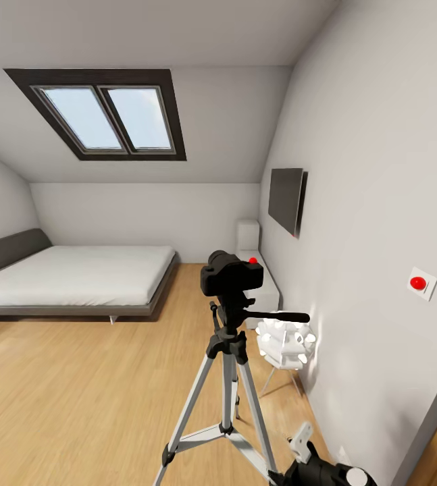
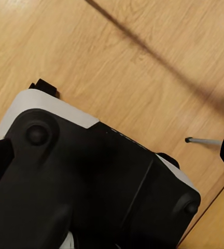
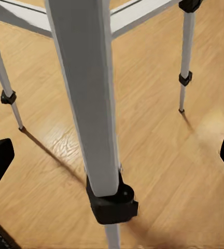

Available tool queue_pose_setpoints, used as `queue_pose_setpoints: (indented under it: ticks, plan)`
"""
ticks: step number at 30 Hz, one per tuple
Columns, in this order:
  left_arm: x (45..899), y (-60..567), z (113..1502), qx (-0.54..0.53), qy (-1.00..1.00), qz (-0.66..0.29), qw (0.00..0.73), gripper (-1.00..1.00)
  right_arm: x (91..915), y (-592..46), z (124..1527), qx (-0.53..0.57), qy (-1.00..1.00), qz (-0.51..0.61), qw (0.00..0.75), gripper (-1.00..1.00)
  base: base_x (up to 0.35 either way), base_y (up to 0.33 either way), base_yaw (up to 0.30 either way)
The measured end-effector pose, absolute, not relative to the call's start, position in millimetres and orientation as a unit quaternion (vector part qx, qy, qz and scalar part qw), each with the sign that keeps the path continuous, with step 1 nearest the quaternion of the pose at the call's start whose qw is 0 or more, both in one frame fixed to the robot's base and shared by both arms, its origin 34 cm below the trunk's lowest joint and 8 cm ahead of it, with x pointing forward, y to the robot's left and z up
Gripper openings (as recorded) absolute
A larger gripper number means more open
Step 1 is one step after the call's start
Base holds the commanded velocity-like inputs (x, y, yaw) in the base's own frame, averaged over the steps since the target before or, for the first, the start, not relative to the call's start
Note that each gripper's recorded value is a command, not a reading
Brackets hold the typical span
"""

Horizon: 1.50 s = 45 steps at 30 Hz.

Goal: Attach the digital camera to the camera tripod in the bedroom.

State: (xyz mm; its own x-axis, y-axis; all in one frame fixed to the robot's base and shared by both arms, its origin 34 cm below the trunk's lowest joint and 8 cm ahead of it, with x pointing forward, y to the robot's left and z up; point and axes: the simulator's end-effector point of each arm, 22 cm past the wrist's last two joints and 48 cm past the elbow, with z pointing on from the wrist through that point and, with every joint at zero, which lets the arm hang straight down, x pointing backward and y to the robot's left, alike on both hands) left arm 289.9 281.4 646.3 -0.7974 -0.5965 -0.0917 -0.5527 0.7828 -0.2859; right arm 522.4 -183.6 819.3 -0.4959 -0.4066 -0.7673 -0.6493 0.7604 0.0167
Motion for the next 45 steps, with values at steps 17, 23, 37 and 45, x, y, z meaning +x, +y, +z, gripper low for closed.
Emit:
queue_pose_setpoints:
  ticks: [17,23,37,45]
  plan:
    - [289.8,279.2,646.2,-0.305,0.94,-0.124,0.088,1.0,510.4,-212.1,801.4,-0.307,0.861,0.136,0.383,1.0,0.0,0.0,0.0]
    - [289.8,279.2,646.2,-0.305,0.94,-0.124,0.088,1.0,509.9,-224.7,800.4,-0.309,0.864,0.126,0.378,1.0,0.0,0.0,0.0]
    - [289.9,279.3,646.2,-0.305,0.94,-0.124,0.088,1.0,504.8,-234.9,794.3,-0.31,0.871,0.119,0.361,1.0,0.0,0.0,0.0]
    - [289.8,279.2,646.2,-0.305,0.94,-0.124,0.088,1.0,501.9,-235.7,790.9,-0.308,0.875,0.119,0.355,1.0,0.0,0.0,0.0]
